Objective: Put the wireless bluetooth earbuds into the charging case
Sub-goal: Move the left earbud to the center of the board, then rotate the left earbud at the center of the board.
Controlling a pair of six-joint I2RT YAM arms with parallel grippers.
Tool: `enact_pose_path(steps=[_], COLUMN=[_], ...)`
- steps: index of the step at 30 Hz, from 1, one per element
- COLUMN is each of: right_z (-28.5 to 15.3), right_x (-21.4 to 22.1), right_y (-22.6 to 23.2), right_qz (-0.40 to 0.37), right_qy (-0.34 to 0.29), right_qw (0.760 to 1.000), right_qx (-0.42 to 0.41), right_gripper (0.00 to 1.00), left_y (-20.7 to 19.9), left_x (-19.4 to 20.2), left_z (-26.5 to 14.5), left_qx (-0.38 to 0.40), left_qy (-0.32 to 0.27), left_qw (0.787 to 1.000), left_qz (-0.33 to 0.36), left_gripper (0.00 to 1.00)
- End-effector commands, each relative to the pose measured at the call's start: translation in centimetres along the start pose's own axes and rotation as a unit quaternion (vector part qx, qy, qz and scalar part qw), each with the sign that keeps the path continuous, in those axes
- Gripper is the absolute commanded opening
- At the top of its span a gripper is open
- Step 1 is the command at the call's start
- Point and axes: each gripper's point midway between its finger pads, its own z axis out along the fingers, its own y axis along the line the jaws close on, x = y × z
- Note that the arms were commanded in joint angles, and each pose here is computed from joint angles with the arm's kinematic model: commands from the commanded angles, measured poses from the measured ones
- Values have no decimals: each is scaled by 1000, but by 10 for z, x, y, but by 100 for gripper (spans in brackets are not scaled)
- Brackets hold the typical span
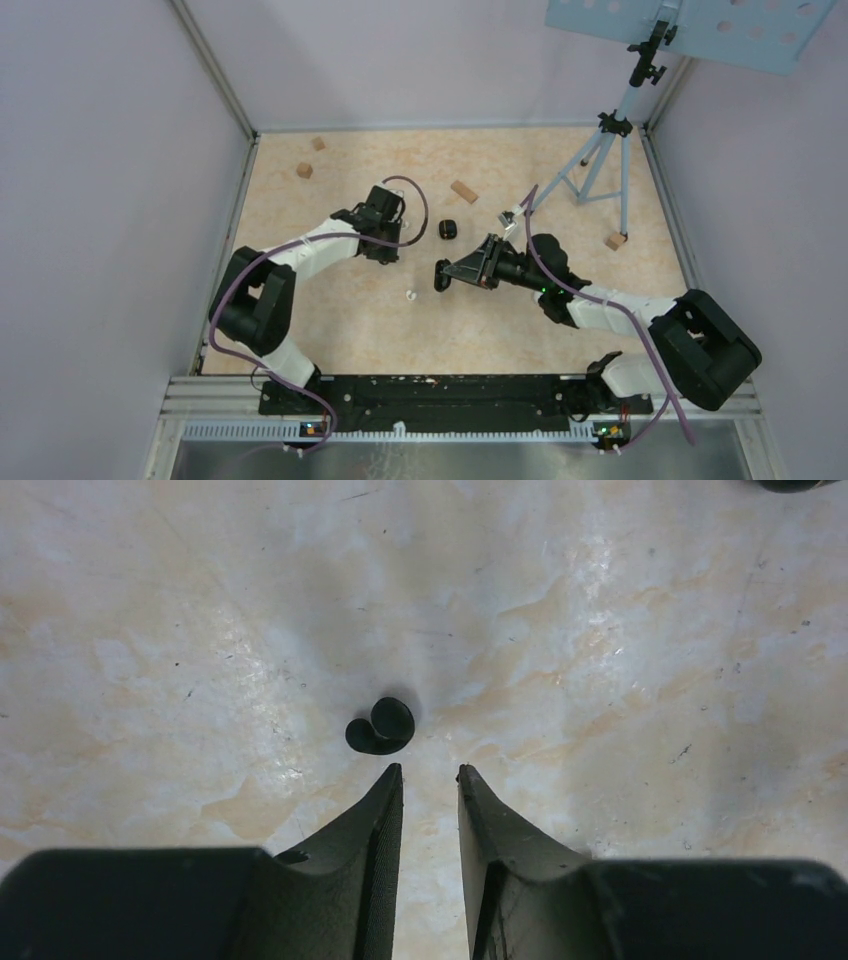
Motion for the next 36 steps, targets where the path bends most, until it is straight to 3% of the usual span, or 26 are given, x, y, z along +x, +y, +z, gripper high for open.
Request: enact_pose_path(steps=[1, 12, 24, 32, 36], right_z=[-2, -2, -3, -3, -3], right_x=[-7, -6, -8, -6, -6], right_y=[11, 9, 9, 7, 7], right_qz=[-13, -17, -29, -25, -25], right_qy=[-14, -9, -11, -7, -7], right_qw=[1000, 1000, 1000, 1000, 1000], right_qx=[-20, -12, -2, -1, -2], right_gripper=[0, 0, 0, 0, 0], left_y=[-6, 6, 4, 9, 1], left_x=[-13, 8, 4, -7, -18], left_z=[1, 19, 35, 27, 10], left_qx=[5, -26, -33, -50, -28], left_qy=[-30, -20, -15, -34, -60], left_qw=[999, 998, 998, 997, 998], left_qz=[34, 57, 55, 42, 21], left_gripper=[31, 33, 35, 33, 37])
